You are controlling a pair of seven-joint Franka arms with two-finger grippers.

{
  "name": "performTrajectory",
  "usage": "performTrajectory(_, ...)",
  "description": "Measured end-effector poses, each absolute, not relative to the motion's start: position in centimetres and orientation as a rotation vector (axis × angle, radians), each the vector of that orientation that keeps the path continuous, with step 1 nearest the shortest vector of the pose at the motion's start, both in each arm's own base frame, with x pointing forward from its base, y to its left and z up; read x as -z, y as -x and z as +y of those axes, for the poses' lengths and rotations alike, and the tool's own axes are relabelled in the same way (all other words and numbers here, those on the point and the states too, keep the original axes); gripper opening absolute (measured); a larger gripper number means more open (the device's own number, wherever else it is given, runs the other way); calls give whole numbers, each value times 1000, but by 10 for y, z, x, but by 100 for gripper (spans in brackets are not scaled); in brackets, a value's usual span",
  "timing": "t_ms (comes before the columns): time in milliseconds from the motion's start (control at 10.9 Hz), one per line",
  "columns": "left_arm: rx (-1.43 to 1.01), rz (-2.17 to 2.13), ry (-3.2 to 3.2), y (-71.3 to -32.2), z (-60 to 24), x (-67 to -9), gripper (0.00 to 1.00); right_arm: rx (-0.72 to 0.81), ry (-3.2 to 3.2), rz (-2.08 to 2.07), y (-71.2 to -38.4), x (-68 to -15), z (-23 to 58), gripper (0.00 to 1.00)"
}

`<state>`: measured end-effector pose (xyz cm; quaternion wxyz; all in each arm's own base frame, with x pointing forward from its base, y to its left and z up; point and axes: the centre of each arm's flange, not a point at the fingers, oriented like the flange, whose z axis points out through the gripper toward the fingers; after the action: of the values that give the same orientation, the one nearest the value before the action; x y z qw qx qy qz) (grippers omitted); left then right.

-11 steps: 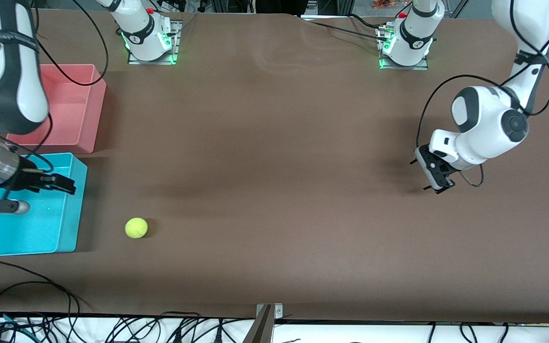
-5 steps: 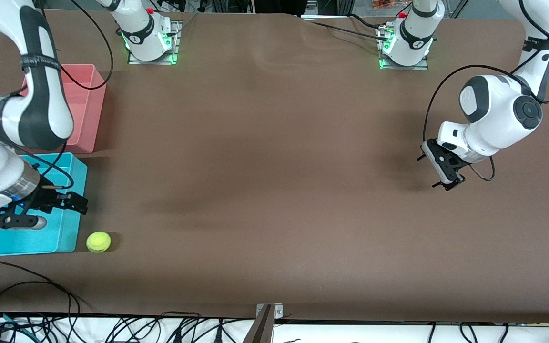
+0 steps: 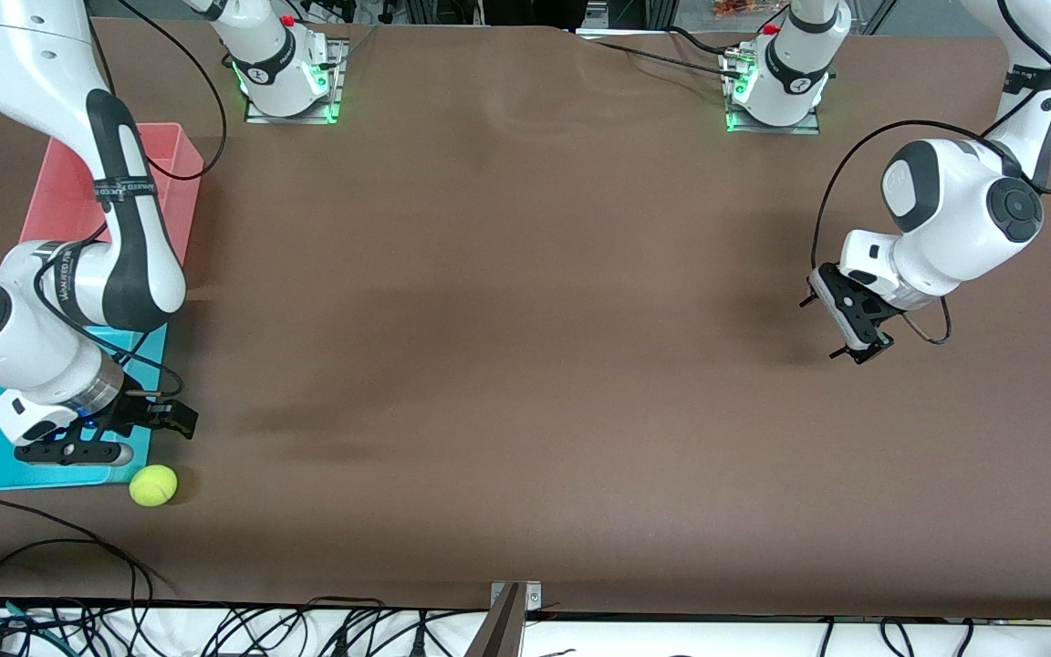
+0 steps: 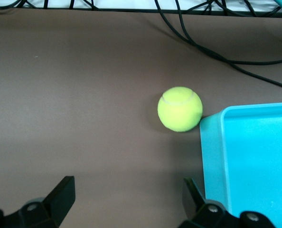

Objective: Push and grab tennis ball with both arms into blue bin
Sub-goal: 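Reach the right gripper down to the rolling tennis ball, then grasp the tennis ball with the right gripper while the left gripper withdraws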

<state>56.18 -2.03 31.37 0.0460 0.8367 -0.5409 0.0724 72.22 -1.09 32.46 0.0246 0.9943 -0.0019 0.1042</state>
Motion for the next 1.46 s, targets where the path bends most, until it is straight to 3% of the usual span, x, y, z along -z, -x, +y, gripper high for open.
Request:
performTrajectory(732, -208, -1635, -2558, -560, -21, -315, 100, -486, -3035, 20, -746, -322, -9, 100)
performTrajectory(1463, -209, -1632, -2560, -560, -21, -316, 100, -452, -2736, 402, -789, -261, -22, 100)
